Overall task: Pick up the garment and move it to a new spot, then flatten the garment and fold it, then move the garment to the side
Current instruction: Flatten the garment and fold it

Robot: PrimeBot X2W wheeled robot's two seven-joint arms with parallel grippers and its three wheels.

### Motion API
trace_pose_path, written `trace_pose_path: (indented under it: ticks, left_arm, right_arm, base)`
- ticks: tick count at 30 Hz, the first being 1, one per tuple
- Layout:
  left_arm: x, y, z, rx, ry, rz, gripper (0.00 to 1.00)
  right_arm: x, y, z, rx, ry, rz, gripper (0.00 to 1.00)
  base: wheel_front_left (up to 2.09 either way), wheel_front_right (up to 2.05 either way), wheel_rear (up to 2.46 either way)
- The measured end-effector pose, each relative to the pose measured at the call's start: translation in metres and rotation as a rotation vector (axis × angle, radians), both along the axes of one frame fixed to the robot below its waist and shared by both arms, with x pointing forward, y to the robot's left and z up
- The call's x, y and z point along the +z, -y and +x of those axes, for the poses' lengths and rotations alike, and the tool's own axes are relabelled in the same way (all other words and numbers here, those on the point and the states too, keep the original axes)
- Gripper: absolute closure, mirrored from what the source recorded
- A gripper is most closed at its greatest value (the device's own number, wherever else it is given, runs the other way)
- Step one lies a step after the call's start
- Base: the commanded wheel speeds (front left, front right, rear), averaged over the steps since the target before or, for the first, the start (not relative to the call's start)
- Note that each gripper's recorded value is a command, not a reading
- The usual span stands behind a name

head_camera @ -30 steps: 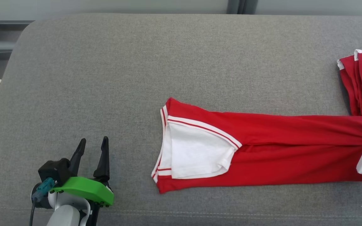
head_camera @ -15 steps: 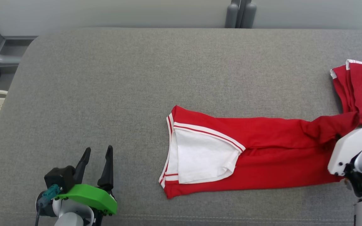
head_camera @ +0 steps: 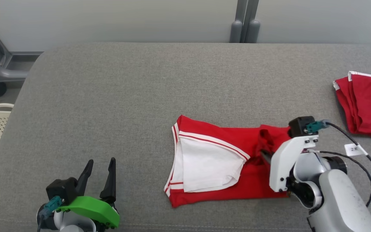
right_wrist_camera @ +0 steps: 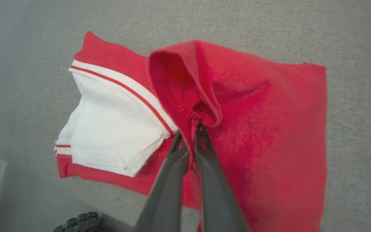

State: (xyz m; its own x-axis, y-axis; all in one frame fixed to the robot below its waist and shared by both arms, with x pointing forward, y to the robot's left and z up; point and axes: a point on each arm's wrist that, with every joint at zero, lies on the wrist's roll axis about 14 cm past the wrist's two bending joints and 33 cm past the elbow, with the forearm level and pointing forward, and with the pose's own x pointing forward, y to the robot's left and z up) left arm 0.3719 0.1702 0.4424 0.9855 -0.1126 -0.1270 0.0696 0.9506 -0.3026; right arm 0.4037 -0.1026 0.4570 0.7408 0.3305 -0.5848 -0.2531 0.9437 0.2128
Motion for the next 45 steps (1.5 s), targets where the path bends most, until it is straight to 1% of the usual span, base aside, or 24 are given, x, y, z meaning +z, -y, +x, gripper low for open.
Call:
trace_pose_path:
  ticks: [2, 6, 14, 25, 30, 35, 36, 37, 42, 45]
  left_arm:
    - [-0.001, 0.002, -0.001, -0.004, -0.004, -0.001, 0.0]
    - [0.001, 0.003, 0.001, -0.008, 0.002, 0.002, 0.0]
    - [0.005, 0.003, 0.001, -0.01, 0.009, 0.011, 0.0]
    - [0.018, -0.004, 0.004, 0.008, 0.043, 0.03, 0.0]
    - [0.024, -0.01, 0.004, 0.019, 0.063, 0.054, 0.0]
    - [0.035, -0.017, 0.004, 0.028, 0.096, 0.111, 0.0]
    - [0.036, -0.019, 0.004, 0.036, 0.098, 0.114, 0.0]
    - [0.037, -0.021, 0.004, 0.042, 0.102, 0.115, 0.0]
    - [0.04, -0.029, 0.003, 0.066, 0.108, 0.122, 0.0]
    - [0.041, -0.034, 0.003, 0.079, 0.11, 0.12, 0.0]
  right_arm:
    - [-0.003, -0.025, 0.001, 0.062, -0.015, 0.045, 1.0]
    - [-0.008, -0.053, 0.005, 0.14, -0.028, 0.07, 1.0]
    - [-0.011, -0.101, 0.013, 0.253, -0.036, 0.125, 1.0]
    - [-0.024, -0.14, 0.024, 0.332, -0.064, 0.139, 1.0]
    - [-0.031, -0.152, 0.022, 0.36, -0.079, 0.141, 1.0]
    - [-0.037, -0.163, 0.021, 0.383, -0.097, 0.145, 1.0]
    - [-0.037, -0.165, 0.021, 0.387, -0.093, 0.147, 0.55]
    - [-0.037, -0.167, 0.021, 0.392, -0.091, 0.149, 0.0]
    - [-0.03, -0.177, 0.021, 0.394, -0.078, 0.198, 0.0]
    - [-0.017, -0.18, 0.026, 0.38, -0.047, 0.248, 0.0]
  base:
    - [0.0, 0.0, 0.0]
    - [0.0, 0.0, 0.0]
    - [0.0, 0.0, 0.0]
    - [0.0, 0.0, 0.0]
    - [0.0, 0.0, 0.0]
    - [0.0, 0.0, 0.0]
    - [0.0, 0.0, 0.0]
    - [0.0, 0.0, 0.0]
    - [0.0, 0.0, 0.0]
    - [0.0, 0.0, 0.0]
